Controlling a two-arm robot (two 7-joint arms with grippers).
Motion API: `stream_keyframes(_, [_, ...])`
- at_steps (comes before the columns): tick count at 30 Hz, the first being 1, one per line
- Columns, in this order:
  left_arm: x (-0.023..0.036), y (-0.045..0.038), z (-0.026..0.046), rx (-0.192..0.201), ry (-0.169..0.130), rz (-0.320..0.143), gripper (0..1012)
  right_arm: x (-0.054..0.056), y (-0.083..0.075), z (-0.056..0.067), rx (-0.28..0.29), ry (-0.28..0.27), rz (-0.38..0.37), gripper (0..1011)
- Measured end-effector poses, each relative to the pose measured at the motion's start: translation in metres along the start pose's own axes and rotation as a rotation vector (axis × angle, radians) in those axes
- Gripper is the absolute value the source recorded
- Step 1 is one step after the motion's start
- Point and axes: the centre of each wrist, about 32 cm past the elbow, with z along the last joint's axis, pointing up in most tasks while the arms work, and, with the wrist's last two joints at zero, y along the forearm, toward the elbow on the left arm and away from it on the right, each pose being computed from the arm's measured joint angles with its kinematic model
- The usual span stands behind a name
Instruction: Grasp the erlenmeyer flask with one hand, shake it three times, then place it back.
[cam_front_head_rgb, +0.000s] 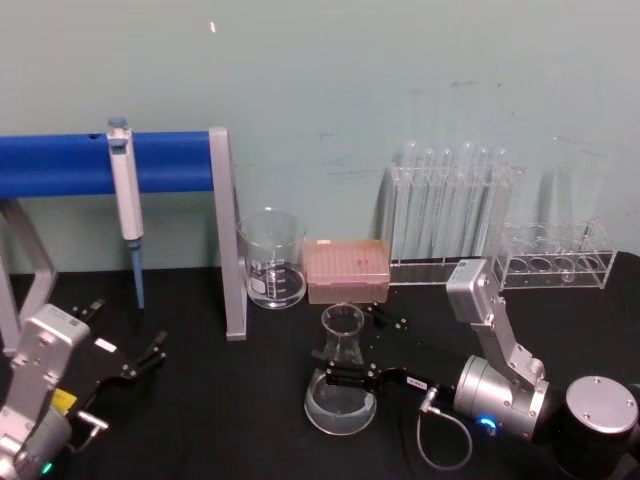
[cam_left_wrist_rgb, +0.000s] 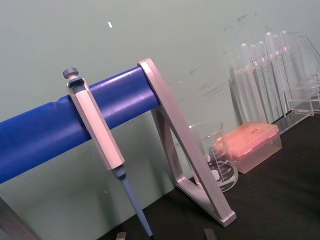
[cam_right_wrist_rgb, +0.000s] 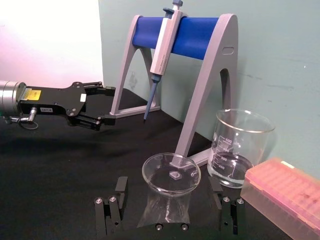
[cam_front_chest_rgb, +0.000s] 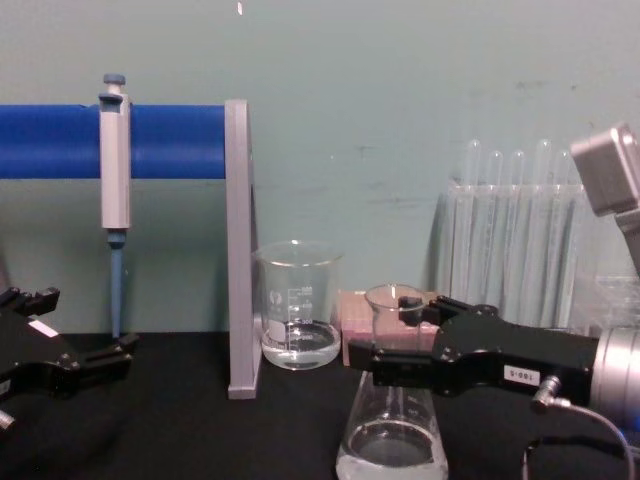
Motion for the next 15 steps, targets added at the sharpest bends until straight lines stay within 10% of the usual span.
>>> stream_keyframes(15, [0.0, 0.0, 0.0, 0.0, 0.0, 0.0, 1001, -0.007, -0.015, -0.001, -0.021, -0.003, -0.016, 1003])
